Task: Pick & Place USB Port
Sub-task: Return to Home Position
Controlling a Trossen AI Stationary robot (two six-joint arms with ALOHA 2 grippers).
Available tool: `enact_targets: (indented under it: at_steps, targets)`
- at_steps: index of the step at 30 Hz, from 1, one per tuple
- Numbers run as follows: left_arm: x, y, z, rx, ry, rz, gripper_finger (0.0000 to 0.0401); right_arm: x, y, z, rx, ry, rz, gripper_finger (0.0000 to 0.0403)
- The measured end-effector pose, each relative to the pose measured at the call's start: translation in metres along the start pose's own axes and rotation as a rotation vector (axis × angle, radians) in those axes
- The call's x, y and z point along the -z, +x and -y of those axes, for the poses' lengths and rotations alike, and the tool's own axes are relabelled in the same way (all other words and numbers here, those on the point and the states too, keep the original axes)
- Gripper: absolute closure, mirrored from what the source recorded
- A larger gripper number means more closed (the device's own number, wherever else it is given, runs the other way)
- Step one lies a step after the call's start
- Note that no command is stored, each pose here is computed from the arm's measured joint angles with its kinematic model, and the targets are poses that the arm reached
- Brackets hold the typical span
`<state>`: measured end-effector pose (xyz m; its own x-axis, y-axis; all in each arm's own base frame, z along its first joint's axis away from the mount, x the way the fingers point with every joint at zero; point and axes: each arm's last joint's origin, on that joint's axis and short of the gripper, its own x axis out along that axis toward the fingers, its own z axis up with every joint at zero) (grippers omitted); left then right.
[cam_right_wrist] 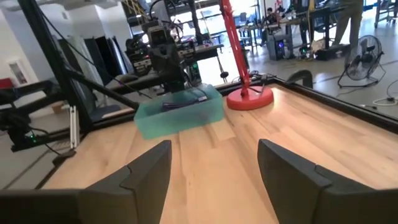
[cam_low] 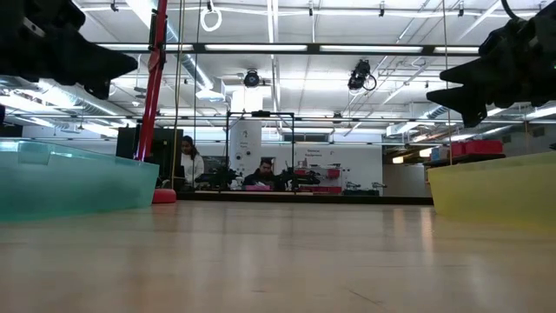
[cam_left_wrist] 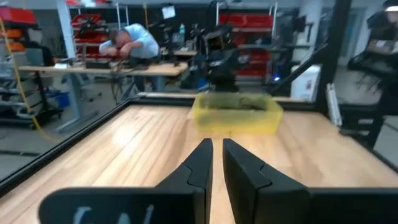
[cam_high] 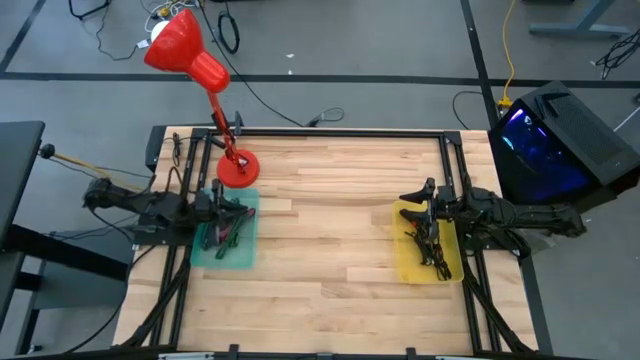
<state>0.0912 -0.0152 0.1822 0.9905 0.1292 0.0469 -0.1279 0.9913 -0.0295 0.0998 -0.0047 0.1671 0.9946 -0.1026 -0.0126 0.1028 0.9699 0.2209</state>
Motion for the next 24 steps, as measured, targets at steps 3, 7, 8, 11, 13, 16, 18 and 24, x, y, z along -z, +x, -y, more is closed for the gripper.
enact_targets:
  at_steps: [3, 7, 8, 11, 13, 16, 18, 24]
  targets:
    - [0.0011, 0.0007, -0.0014, 0.005, 0.000, -0.011, 0.0360, 0.0000, 0.0000, 0.0000, 0.000, -0.002, 0.000, 0.0162]
    - [0.0015, 0.0009, -0.0010, 0.041, 0.006, -0.015, 0.0360, 0.0000, 0.0000, 0.0000, 0.000, 0.004, 0.000, 0.0162]
    - [0.0015, 0.0009, -0.0011, 0.039, 0.005, -0.015, 0.0359, 0.0000, 0.0000, 0.0000, 0.000, 0.004, 0.000, 0.0162]
    - [0.0021, 0.0009, -0.0008, 0.048, -0.060, -0.023, 0.0360, 0.0000, 0.0000, 0.0000, 0.000, 0.004, 0.000, 0.0162]
    - [0.0020, 0.0009, -0.0007, 0.052, -0.117, -0.023, 0.0359, 0.0000, 0.0000, 0.0000, 0.000, 0.004, 0.000, 0.0162]
    - [0.0020, 0.0009, -0.0007, 0.052, -0.162, -0.024, 0.0360, 0.0000, 0.0000, 0.0000, 0.000, 0.003, 0.000, 0.0162]
    - [0.0020, 0.0009, -0.0007, 0.052, -0.181, -0.025, 0.0360, 0.0000, 0.0000, 0.0000, 0.000, 0.004, 0.000, 0.0162]
    - [0.0020, 0.0009, -0.0007, 0.052, -0.181, -0.025, 0.0360, 0.0000, 0.0000, 0.0000, 0.000, 0.003, 0.000, 0.0162]
